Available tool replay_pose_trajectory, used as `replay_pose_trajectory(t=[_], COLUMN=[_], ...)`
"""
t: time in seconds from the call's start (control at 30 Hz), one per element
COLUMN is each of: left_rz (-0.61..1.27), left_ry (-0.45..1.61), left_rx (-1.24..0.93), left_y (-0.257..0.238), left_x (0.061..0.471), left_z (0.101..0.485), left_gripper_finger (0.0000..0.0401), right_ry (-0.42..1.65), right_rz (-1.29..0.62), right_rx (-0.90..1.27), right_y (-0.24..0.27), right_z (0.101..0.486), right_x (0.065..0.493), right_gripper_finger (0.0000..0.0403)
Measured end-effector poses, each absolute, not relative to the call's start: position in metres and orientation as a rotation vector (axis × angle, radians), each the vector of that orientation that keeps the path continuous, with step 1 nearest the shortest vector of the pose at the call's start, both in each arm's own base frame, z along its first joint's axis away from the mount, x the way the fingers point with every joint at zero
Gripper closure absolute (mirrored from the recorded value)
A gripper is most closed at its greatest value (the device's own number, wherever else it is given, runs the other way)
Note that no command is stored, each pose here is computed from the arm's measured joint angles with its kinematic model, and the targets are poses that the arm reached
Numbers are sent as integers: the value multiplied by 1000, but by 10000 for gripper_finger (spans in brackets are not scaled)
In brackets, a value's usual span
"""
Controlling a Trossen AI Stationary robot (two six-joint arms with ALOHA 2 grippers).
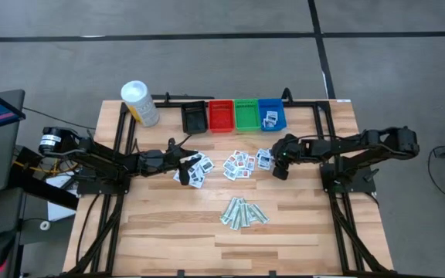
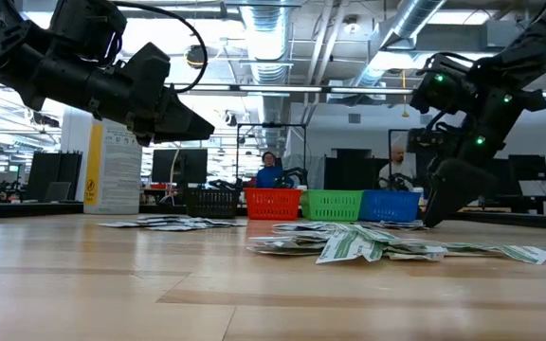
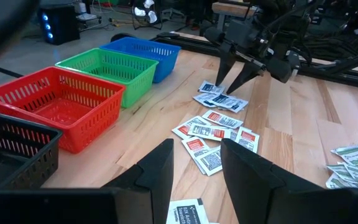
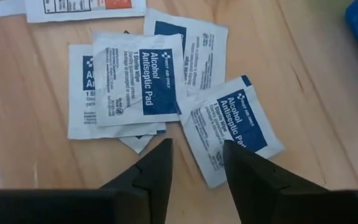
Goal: Pick & Place First Aid Supplies
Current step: Put the blue alcohol pad into the blue bin
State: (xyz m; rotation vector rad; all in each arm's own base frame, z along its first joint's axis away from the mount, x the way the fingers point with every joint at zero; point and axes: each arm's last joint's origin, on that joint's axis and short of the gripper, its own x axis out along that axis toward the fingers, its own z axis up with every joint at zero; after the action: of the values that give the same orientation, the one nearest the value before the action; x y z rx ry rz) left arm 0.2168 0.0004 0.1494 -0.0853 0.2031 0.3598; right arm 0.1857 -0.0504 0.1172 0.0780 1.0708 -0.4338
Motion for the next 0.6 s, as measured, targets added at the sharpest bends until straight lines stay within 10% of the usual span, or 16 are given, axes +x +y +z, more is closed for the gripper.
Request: replay_pose_trajectory(t=[0.6], left_rz=[360], left_ry=[203], left_rx=[-85], left_y=[0], left_x=[217], left_z=[149], left_gripper_finger=[267], right_ry=[1087], right_rz=[-426], right_rx=[107], right_y=[-52], right_z=[116], right_x=[183], right_gripper_finger=[366])
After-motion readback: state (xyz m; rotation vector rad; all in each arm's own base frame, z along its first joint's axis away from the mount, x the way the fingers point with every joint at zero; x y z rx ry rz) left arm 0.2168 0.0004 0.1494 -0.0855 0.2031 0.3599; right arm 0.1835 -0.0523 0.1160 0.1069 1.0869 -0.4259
